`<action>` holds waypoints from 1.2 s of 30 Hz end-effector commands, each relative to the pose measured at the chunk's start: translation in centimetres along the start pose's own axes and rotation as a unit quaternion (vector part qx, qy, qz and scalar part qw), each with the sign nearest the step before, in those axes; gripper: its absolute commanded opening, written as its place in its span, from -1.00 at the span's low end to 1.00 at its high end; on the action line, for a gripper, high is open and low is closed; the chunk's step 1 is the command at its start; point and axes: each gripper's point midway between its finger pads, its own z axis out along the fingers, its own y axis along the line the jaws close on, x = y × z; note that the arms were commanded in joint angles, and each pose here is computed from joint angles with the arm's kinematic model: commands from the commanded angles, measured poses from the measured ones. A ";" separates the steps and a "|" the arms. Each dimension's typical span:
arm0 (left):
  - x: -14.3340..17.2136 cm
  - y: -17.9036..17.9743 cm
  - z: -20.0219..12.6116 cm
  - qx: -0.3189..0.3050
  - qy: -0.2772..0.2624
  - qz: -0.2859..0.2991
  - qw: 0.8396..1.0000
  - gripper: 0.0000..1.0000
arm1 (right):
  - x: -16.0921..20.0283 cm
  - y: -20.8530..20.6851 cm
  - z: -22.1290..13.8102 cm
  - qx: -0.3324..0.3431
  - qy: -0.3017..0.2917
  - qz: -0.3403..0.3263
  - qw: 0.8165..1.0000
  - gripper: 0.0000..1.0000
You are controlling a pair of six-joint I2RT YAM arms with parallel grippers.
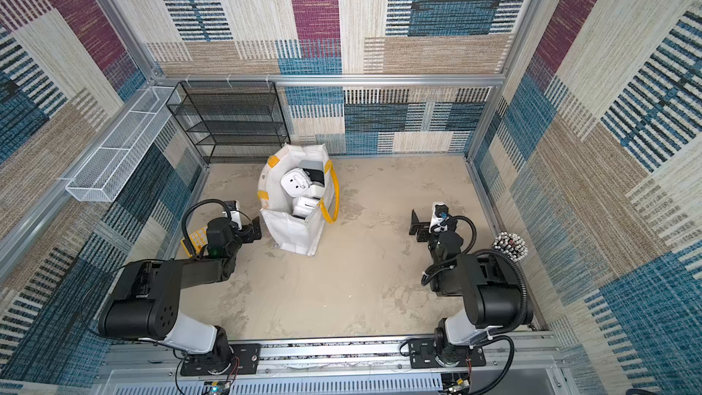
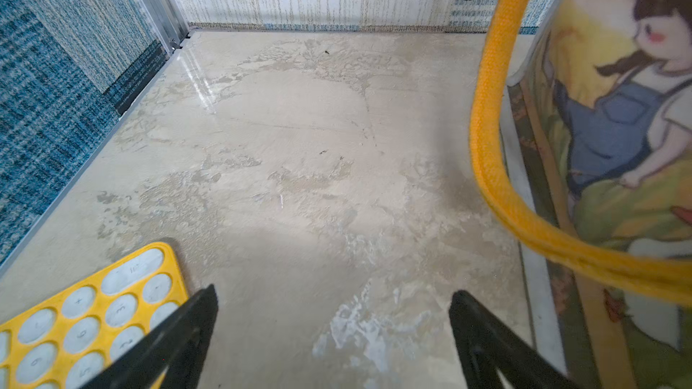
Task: Take the alarm clock out of the canvas bag
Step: Pick up the canvas bag from the center of the board.
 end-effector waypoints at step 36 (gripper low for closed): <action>-1.7 1.3 -0.3 -0.033 0.008 -0.002 0.999 0.99 | -1.3 -0.2 0.2 0.005 -0.016 0.001 1.000 0.99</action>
